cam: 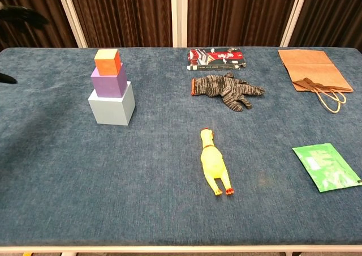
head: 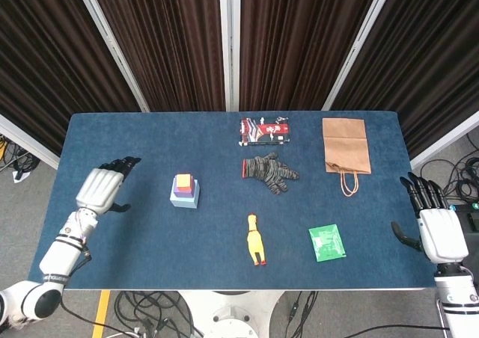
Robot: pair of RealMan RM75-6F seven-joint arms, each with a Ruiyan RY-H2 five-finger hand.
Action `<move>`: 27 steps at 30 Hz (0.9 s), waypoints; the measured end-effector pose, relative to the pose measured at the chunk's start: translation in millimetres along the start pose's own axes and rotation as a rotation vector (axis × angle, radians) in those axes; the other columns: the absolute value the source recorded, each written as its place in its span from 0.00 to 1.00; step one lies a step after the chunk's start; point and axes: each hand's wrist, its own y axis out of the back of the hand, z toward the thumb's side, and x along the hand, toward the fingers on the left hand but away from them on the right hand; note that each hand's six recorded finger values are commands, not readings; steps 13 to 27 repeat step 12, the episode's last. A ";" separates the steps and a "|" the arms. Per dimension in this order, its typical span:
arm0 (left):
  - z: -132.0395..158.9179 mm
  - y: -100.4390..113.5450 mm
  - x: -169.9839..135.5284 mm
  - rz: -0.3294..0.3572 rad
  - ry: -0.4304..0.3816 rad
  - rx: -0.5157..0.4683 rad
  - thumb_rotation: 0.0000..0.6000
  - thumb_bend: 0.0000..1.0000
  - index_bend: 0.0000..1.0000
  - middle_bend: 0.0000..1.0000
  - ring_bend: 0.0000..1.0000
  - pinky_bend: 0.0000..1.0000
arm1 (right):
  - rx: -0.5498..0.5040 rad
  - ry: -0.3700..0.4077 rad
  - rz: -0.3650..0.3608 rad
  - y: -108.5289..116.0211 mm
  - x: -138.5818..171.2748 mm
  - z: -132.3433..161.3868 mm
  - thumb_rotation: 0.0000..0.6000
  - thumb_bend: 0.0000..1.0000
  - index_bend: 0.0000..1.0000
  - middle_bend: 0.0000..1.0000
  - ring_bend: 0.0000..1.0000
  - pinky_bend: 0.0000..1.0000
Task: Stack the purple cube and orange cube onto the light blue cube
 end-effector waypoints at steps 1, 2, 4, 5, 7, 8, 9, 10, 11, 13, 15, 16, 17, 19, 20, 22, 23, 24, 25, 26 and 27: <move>-8.4 -0.5 -5.3 0.037 0.021 0.002 1.00 0.03 0.15 0.22 0.19 0.30 | 0.001 -0.001 -0.001 0.1 -0.3 -0.1 1.00 0.23 0.05 0.01 0.00 0.00; -15.5 -1.6 -9.9 0.063 0.040 0.005 1.00 0.03 0.15 0.22 0.19 0.30 | 0.000 -0.001 -0.001 0.3 -0.4 0.0 1.00 0.23 0.05 0.01 0.00 0.00; -33.9 -7.6 -22.9 0.109 0.093 0.017 1.00 0.03 0.15 0.22 0.19 0.29 | 0.001 -0.002 -0.004 0.6 -0.2 0.1 1.00 0.23 0.05 0.01 0.00 0.00; -40.6 -11.7 -28.8 0.117 0.115 0.021 1.00 0.03 0.15 0.22 0.19 0.29 | 0.001 -0.001 -0.005 0.6 -0.1 0.3 1.00 0.23 0.05 0.01 0.00 0.00; -49.8 -22.4 -40.9 0.112 0.153 0.019 1.00 0.03 0.15 0.22 0.19 0.29 | 0.003 -0.002 -0.004 0.0 0.0 0.3 1.00 0.23 0.05 0.01 0.00 0.00; -51.9 -26.2 -45.0 0.106 0.164 0.018 1.00 0.03 0.15 0.22 0.19 0.28 | 0.004 -0.003 -0.003 -0.4 0.0 0.3 1.00 0.23 0.05 0.01 0.00 0.00; -53.6 -28.8 -48.0 0.103 0.172 0.019 1.00 0.03 0.15 0.22 0.19 0.28 | 0.005 -0.003 -0.001 -0.8 -0.2 0.3 1.00 0.23 0.05 0.01 0.00 0.00; -55.6 -31.3 -51.7 0.103 0.182 0.023 1.00 0.03 0.15 0.22 0.19 0.28 | 0.006 -0.003 0.000 -1.1 -0.5 0.5 1.00 0.23 0.05 0.01 0.00 0.00; -56.8 -33.0 -54.5 0.105 0.189 0.025 1.00 0.03 0.15 0.22 0.19 0.28 | 0.006 -0.002 0.001 -1.2 -0.6 0.7 1.00 0.23 0.05 0.01 0.00 0.00; -57.8 -34.8 -57.3 0.107 0.195 0.025 1.00 0.03 0.15 0.22 0.19 0.28 | 0.007 -0.001 0.000 -1.2 -0.6 0.9 1.00 0.23 0.05 0.01 0.00 0.00; -57.8 -34.8 -57.3 0.107 0.195 0.025 1.00 0.03 0.15 0.22 0.19 0.28 | 0.007 -0.001 0.000 -1.2 -0.6 0.9 1.00 0.23 0.05 0.01 0.00 0.00; -57.8 -34.8 -57.3 0.107 0.195 0.025 1.00 0.03 0.15 0.22 0.19 0.28 | 0.007 -0.001 0.000 -1.2 -0.6 0.9 1.00 0.23 0.05 0.01 0.00 0.00; -57.8 -34.8 -57.3 0.107 0.195 0.025 1.00 0.03 0.15 0.22 0.19 0.28 | 0.007 -0.001 0.000 -1.2 -0.6 0.9 1.00 0.23 0.05 0.01 0.00 0.00; -57.8 -34.8 -57.3 0.107 0.195 0.025 1.00 0.03 0.15 0.22 0.19 0.28 | 0.007 -0.001 0.000 -1.2 -0.6 0.9 1.00 0.23 0.05 0.01 0.00 0.00; -57.8 -34.8 -57.3 0.107 0.195 0.025 1.00 0.03 0.15 0.22 0.19 0.28 | 0.007 -0.001 0.000 -1.2 -0.6 0.9 1.00 0.23 0.05 0.01 0.00 0.00; -57.8 -34.8 -57.3 0.107 0.195 0.025 1.00 0.03 0.15 0.22 0.19 0.28 | 0.007 -0.001 0.000 -1.2 -0.6 0.9 1.00 0.23 0.05 0.01 0.00 0.00; -57.8 -34.8 -57.3 0.107 0.195 0.025 1.00 0.03 0.15 0.22 0.19 0.28 | 0.007 -0.001 0.000 -1.2 -0.6 0.9 1.00 0.23 0.05 0.01 0.00 0.00; -57.8 -34.8 -57.3 0.107 0.195 0.025 1.00 0.03 0.15 0.22 0.19 0.28 | 0.007 -0.001 0.000 -1.2 -0.6 0.9 1.00 0.23 0.05 0.01 0.00 0.00; -57.8 -34.8 -57.3 0.107 0.195 0.025 1.00 0.03 0.15 0.22 0.19 0.28 | 0.007 -0.001 0.000 -1.2 -0.6 0.9 1.00 0.23 0.05 0.01 0.00 0.00; -57.8 -34.8 -57.3 0.107 0.195 0.025 1.00 0.03 0.15 0.22 0.19 0.28 | 0.007 -0.001 0.000 -1.2 -0.6 0.9 1.00 0.23 0.05 0.01 0.00 0.00; -57.8 -34.8 -57.3 0.107 0.195 0.025 1.00 0.03 0.15 0.22 0.19 0.28 | 0.007 -0.001 0.000 -1.2 -0.6 0.9 1.00 0.23 0.05 0.01 0.00 0.00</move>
